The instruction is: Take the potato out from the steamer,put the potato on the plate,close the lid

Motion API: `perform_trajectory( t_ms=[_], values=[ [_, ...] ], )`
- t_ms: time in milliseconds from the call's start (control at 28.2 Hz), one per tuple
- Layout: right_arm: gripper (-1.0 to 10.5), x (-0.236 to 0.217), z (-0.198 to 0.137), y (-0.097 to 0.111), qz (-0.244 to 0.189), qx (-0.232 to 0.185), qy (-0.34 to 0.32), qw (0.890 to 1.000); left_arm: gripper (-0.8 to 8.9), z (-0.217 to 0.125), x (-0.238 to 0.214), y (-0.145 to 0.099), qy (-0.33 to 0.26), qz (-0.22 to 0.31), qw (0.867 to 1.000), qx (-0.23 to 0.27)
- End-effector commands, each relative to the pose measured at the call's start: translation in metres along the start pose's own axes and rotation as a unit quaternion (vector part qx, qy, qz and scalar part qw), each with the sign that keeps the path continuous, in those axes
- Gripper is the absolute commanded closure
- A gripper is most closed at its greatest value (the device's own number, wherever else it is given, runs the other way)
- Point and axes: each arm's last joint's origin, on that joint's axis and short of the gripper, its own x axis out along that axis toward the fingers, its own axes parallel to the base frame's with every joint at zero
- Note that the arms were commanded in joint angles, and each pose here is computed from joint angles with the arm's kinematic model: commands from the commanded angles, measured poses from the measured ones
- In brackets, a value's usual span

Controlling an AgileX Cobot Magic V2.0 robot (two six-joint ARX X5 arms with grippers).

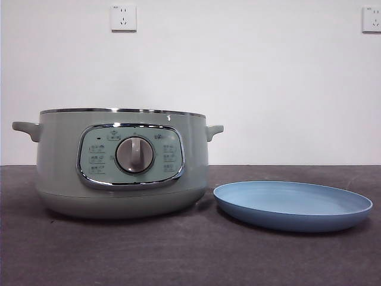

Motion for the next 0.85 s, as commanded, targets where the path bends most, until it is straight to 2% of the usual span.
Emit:
perform_trajectory(
  t_ms=[35,212,354,460,708,850],
  values=[
    [2.9,0.021,0.009,0.005,-0.003,-0.019,0.014,1.000,8.22,-0.007,-0.023,0.004,-0.003,0.004,1.000,0.003],
    [2.9,0.064,0.021,0.017,0.009,-0.051,0.045,0.998,8.22,-0.013,-0.045,0.007,-0.026,0.008,1.000,-0.001],
    [2.9,0.101,0.027,0.025,-0.024,-0.080,0.072,0.994,8.22,-0.015,-0.051,0.008,-0.030,0.008,1.000,-0.002],
    [2.9,0.144,0.021,0.028,-0.025,-0.097,0.125,0.987,8.22,-0.015,-0.049,0.008,-0.027,0.007,1.000,-0.001],
    [2.9,0.229,-0.020,0.010,-0.071,-0.119,0.222,0.965,8.22,-0.017,-0.036,0.005,-0.004,0.001,1.000,0.003],
    [2.9,0.256,-0.035,0.001,-0.070,-0.117,0.240,0.961,8.22,-0.016,-0.032,0.004,-0.001,-0.008,1.000,0.003]
  ],
)
